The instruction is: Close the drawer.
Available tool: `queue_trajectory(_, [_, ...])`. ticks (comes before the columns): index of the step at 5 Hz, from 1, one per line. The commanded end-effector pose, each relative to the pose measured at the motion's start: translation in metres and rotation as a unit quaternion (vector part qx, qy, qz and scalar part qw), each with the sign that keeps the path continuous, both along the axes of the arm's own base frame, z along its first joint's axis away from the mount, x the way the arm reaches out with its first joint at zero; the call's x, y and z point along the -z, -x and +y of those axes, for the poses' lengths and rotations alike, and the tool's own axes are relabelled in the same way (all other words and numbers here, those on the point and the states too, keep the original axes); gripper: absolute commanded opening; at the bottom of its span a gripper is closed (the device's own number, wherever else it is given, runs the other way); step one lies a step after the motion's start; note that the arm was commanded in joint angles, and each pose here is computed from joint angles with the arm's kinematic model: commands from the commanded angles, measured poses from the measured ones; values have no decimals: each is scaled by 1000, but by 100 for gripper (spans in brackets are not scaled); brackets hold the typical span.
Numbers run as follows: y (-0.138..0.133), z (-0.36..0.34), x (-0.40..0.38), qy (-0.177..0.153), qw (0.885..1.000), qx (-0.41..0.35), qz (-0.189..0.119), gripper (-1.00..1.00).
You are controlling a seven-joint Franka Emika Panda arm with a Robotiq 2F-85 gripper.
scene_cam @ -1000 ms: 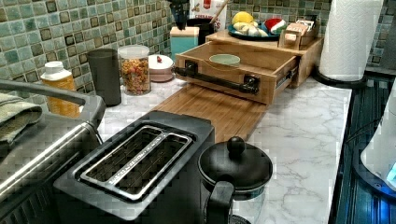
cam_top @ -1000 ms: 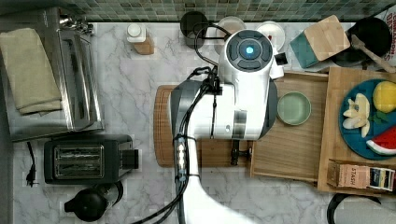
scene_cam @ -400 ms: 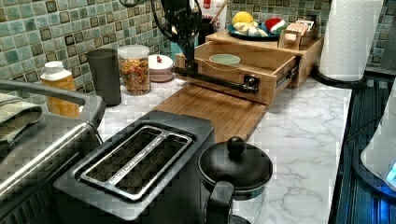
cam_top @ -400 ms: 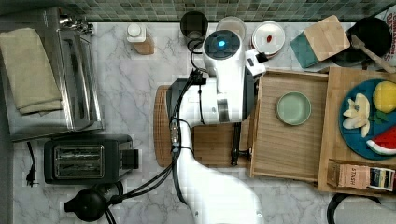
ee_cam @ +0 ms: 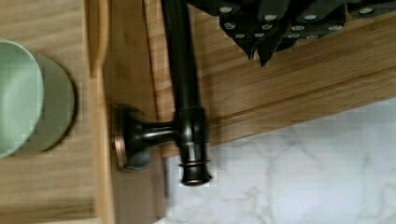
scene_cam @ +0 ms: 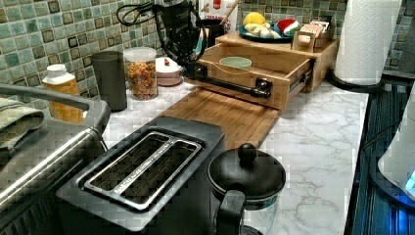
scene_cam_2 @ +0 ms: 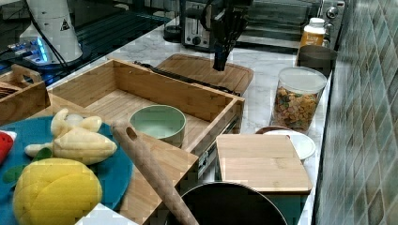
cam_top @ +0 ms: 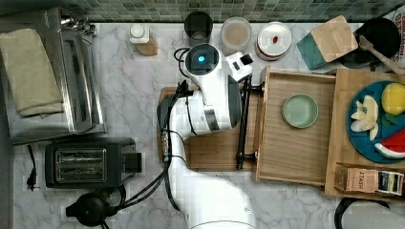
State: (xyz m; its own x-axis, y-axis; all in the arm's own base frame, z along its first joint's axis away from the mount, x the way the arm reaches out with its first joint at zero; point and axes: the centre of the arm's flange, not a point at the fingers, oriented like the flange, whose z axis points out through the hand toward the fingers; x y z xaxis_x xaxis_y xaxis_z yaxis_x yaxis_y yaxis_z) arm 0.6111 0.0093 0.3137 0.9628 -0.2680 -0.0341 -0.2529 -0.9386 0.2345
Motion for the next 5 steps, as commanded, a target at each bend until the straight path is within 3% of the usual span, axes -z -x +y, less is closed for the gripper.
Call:
queue_trajectory(1, [-7,16,0,12,998,-56,12,-100])
queue_trajectory(2, [2,16,9,20,999,-40,31,-100])
queue_trajectory(3, [6,18,17,33,997,-54,34,-100])
queue_trajectory(5, [31,2,33,25,995,-89,26,-100])
